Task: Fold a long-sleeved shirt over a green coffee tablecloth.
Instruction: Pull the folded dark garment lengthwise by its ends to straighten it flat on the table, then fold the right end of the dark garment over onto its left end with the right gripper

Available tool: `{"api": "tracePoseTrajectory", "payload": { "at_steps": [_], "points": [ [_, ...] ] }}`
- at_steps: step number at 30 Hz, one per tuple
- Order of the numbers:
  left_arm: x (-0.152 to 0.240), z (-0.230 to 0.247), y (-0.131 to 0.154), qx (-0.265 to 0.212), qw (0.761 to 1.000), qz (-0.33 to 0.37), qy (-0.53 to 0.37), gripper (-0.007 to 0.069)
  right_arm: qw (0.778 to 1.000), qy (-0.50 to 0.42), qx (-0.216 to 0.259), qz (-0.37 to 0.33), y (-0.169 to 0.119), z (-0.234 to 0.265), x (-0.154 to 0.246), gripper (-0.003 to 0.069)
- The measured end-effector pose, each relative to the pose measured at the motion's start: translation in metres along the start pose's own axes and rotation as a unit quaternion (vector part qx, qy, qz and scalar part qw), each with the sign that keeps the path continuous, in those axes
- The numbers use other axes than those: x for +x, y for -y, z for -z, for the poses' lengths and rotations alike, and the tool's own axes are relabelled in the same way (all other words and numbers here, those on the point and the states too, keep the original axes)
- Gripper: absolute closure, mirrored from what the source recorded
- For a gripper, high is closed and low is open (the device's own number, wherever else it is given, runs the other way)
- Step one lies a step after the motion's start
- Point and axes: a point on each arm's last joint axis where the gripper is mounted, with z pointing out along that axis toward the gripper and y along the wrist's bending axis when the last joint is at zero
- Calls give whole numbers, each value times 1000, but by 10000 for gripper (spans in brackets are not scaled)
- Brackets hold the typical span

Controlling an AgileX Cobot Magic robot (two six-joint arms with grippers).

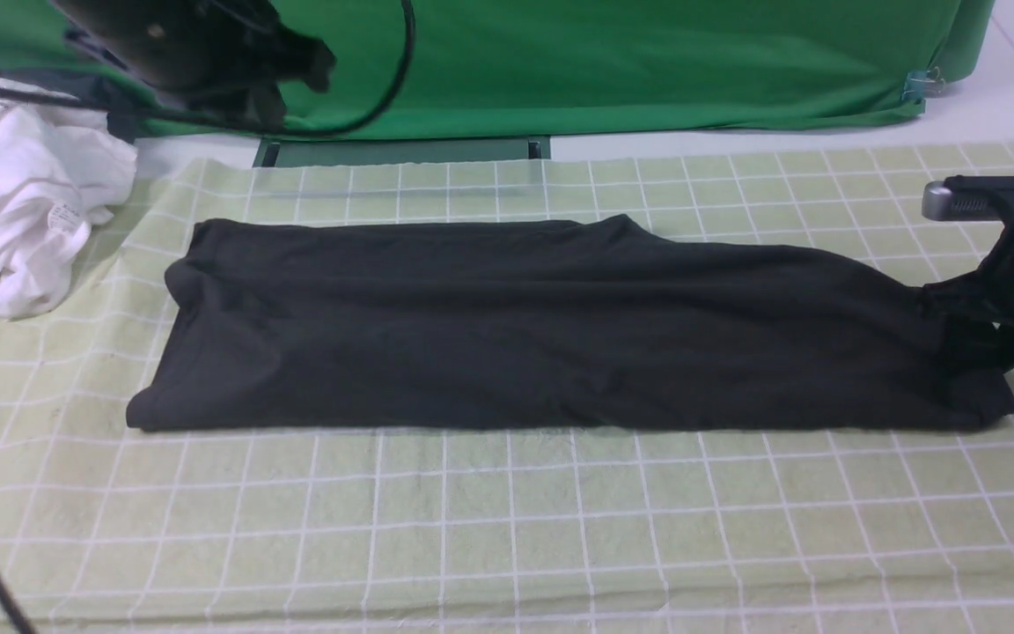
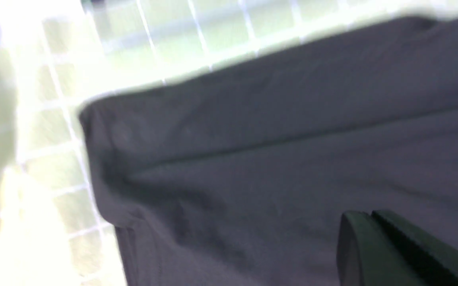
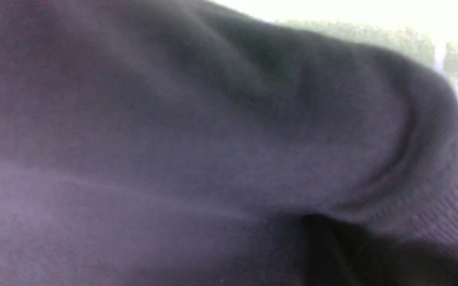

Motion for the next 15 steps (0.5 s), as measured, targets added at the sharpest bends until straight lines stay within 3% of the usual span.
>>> {"api": "tracePoseTrajectory", "payload": {
  "at_steps": [2, 4, 8, 15],
  "points": [
    [1, 25, 2, -1, 1000, -2, 28, 614, 1000, 2, -1, 9, 0, 0, 0, 540],
    [2, 43, 3, -1, 999, -3, 49, 614, 1000, 3, 0, 15, 0, 0, 0, 600],
    [10, 80, 5, -7, 997, -8, 77, 614, 1000, 12, 10, 26, 1, 9, 0, 607],
    [29, 125, 7, -22, 994, -16, 102, 614, 997, 57, 51, 20, 14, 67, 11, 607]
  ]
}}
